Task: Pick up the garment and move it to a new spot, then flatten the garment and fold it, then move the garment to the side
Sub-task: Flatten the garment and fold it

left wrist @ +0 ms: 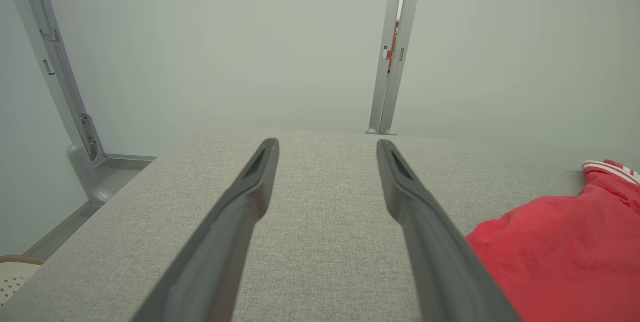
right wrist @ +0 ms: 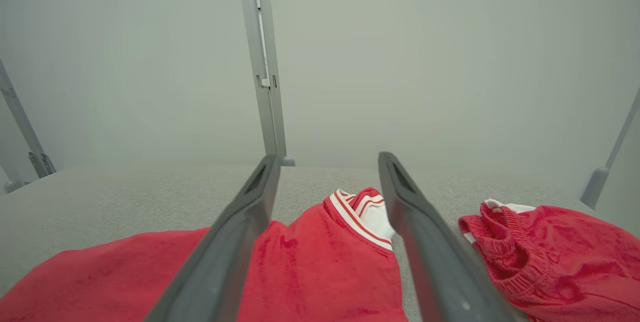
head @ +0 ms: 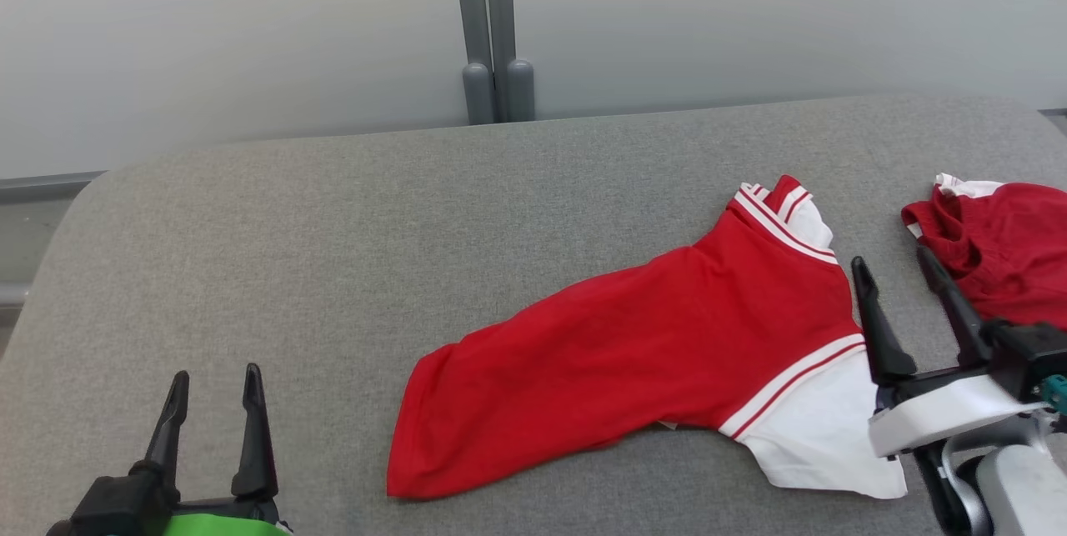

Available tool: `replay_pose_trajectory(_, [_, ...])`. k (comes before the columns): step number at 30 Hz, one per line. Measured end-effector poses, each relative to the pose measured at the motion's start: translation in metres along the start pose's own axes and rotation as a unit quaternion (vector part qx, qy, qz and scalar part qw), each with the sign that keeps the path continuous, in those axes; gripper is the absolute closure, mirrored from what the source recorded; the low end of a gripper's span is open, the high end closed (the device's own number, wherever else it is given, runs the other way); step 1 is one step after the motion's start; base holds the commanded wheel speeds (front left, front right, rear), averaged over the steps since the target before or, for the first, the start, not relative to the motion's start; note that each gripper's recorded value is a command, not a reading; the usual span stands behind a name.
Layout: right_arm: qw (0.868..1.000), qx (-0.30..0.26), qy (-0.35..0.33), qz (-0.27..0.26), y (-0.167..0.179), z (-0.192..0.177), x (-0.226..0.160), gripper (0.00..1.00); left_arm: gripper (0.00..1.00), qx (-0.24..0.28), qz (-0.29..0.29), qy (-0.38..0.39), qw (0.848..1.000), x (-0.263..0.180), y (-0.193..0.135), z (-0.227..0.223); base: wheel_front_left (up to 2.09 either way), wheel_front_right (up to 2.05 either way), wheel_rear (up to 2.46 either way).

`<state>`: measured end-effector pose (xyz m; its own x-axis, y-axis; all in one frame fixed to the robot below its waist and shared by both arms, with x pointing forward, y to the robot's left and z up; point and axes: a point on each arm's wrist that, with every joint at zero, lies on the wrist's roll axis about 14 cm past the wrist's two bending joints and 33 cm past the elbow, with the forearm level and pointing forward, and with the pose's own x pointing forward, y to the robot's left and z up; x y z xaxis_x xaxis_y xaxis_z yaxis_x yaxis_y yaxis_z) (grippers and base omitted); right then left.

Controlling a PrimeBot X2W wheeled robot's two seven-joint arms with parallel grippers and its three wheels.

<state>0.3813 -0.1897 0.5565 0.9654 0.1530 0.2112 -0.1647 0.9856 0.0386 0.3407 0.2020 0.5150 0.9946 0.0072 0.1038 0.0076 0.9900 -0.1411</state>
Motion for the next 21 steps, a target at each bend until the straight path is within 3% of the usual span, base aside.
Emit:
replay_pose_trajectory(4, [0.999, -0.034, 0.009, -0.037, -0.039, 0.001, -0.006, 0.0, 0.0, -0.017, -0.03, 0.019, 0.999, 0.0, -0.015, -0.007, 0.0, 0.0, 0.0])
replay_pose_trajectory(9, [0.993, -0.053, 0.085, -0.055, -0.07, -0.016, -0.021, 0.0, 0.0, -0.031, -0.074, 0.133, 0.988, -0.01, -0.034, -0.044, 0.0, 0.0, 0.0])
replay_pose_trajectory(11, [0.989, -0.033, 0.131, -0.065, -0.077, -0.03, -0.031, 0.0, 0.0, -0.038, -0.092, 0.177, 0.979, -0.017, -0.043, -0.056, 0.0, 0.0, 0.0])
replay_pose_trajectory(13, [0.981, -0.013, 0.178, -0.073, -0.081, -0.047, -0.042, 0.0, 0.0, -0.052, -0.105, 0.202, 0.972, -0.021, -0.052, -0.061, 0.0, 0.0, 0.0])
replay_pose_trajectory(17, [0.949, 0.056, 0.297, -0.084, -0.075, -0.094, -0.07, 0.0, 0.0, -0.076, -0.13, 0.269, 0.951, -0.031, -0.068, -0.078, 0.0, 0.0, 0.0])
replay_pose_trajectory(21, [0.924, 0.111, 0.359, -0.077, -0.057, -0.12, -0.082, 0.0, 0.0, -0.078, -0.135, 0.319, 0.935, -0.037, -0.07, -0.095, 0.0, 0.0, 0.0])
